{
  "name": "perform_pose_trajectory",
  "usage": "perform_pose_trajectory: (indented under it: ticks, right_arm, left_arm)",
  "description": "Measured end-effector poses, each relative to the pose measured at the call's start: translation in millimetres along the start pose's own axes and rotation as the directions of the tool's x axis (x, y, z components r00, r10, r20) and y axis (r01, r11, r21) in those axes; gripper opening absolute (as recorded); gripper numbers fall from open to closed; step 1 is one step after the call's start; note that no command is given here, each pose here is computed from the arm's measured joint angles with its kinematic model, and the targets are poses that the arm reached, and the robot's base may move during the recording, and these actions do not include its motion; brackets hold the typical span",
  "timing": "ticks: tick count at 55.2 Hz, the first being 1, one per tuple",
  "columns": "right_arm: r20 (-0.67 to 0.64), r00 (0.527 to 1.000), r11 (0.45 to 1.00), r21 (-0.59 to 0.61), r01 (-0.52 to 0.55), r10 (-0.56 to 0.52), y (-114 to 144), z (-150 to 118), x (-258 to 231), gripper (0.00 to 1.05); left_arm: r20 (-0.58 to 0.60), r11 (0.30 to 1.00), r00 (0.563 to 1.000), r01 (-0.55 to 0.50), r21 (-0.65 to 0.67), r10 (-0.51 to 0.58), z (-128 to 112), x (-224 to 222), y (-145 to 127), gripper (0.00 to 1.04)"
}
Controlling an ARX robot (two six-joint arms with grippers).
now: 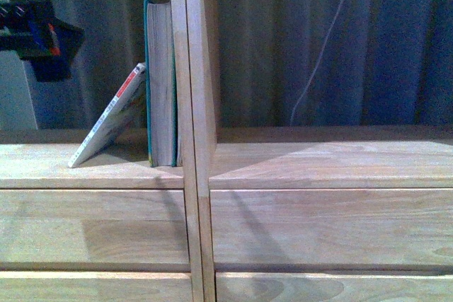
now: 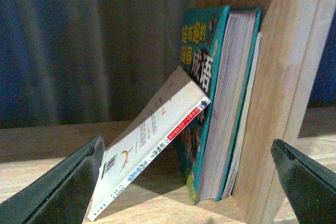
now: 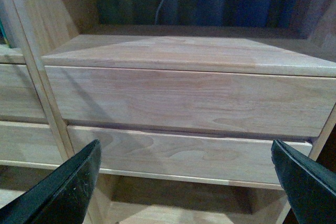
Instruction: Organize books on shelf
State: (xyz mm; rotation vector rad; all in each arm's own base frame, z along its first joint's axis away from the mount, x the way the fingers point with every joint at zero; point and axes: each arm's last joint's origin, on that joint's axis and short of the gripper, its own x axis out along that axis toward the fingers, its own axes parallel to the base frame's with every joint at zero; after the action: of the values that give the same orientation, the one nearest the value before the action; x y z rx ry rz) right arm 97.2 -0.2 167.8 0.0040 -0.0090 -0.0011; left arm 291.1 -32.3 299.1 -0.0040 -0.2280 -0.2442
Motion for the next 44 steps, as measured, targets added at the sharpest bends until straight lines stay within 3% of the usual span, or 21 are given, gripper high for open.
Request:
perform_pose_trajectory:
  ticks: [13,20,30,36,44]
  right_arm:
    - [0.000,1.000,1.000,0.000,0.000,0.000,0.0,0.0,0.0,0.98]
    - [0.000,1.000,1.000,0.000,0.000,0.000,0.0,0.0,0.0,0.98]
    - [0.000,1.000,1.000,0.000,0.000,0.000,0.0,0.0,0.0,0.98]
    - [0.000,1.000,1.000,0.000,0.000,0.000,0.0,0.0,0.0,0.98]
    - [0.000,1.000,1.000,0.000,0.000,0.000,0.0,0.0,0.0,0.98]
  left_arm:
    - [0.041,0.991,0.991,-0.127,0.045,0.125,41.5,-51.3,-7.1,0.97]
    - [0.015,0.963,0.967,-0.256,0.080,0.255,51.3,-84.2,-14.4,0.97]
    - [-0.016,0.950,0.954,-0.297,0.095,0.300,49.7,-132.5,-25.7,0.97]
    - [-0.166,0.972,0.958,-0.227,0.066,0.235,40.7,-156.4,-27.1,0.79]
    - [-0.229,0.972,0.945,-0.231,0.044,0.234,3.3,-170.8,-23.2,0.51]
